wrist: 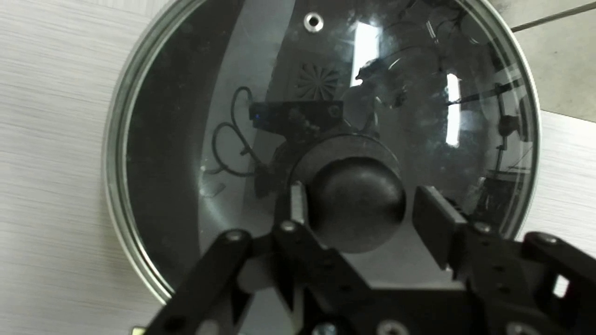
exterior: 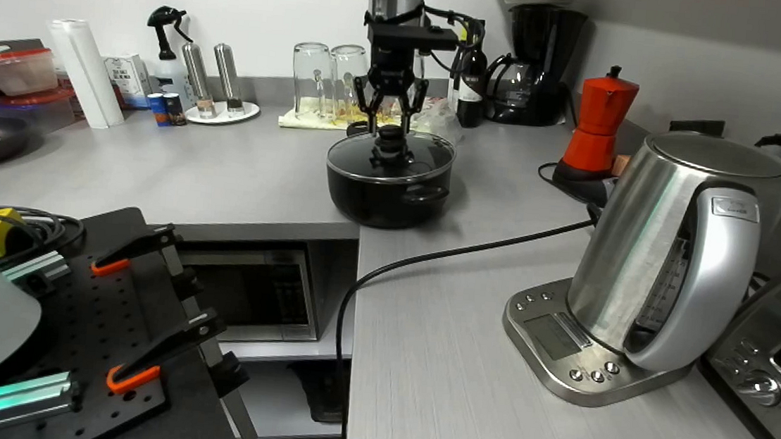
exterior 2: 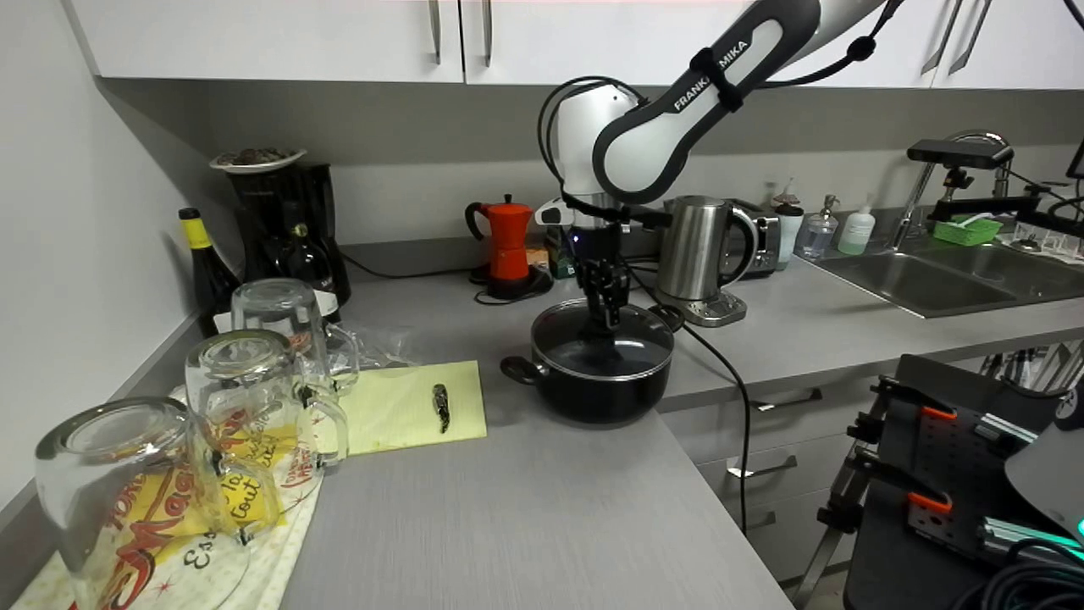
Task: Put the lid on the pan
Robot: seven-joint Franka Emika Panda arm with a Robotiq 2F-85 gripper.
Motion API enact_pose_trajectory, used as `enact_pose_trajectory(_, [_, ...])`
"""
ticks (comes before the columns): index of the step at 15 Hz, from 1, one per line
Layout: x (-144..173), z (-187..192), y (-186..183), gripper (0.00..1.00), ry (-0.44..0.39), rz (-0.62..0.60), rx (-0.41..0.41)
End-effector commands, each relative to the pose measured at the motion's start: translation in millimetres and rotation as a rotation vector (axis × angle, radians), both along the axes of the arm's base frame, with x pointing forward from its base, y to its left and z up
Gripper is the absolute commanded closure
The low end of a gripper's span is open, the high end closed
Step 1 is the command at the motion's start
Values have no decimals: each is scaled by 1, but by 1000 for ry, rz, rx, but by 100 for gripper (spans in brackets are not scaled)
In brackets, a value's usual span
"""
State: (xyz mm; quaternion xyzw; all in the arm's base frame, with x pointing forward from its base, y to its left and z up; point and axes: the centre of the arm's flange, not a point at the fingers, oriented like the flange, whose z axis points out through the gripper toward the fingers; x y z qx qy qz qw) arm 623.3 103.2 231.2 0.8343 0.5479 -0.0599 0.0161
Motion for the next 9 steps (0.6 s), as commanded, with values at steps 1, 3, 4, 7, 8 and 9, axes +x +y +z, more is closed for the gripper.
enact_pose_trajectory(1, [-1, 2, -1, 73, 13, 1, 10])
enact_pose_trajectory(3, [-1, 4, -1, 75, 11, 1, 11])
enact_pose_trajectory(4, [-1, 5, -1, 75, 9, 1, 12])
enact_pose_trajectory(7, [-2, 9, 0, 75, 4, 3, 16])
enact_pose_trajectory(8, [-2, 11, 0, 75, 2, 4, 18])
enact_pose_trajectory(9, [-3, 11, 0, 75, 2, 5, 21])
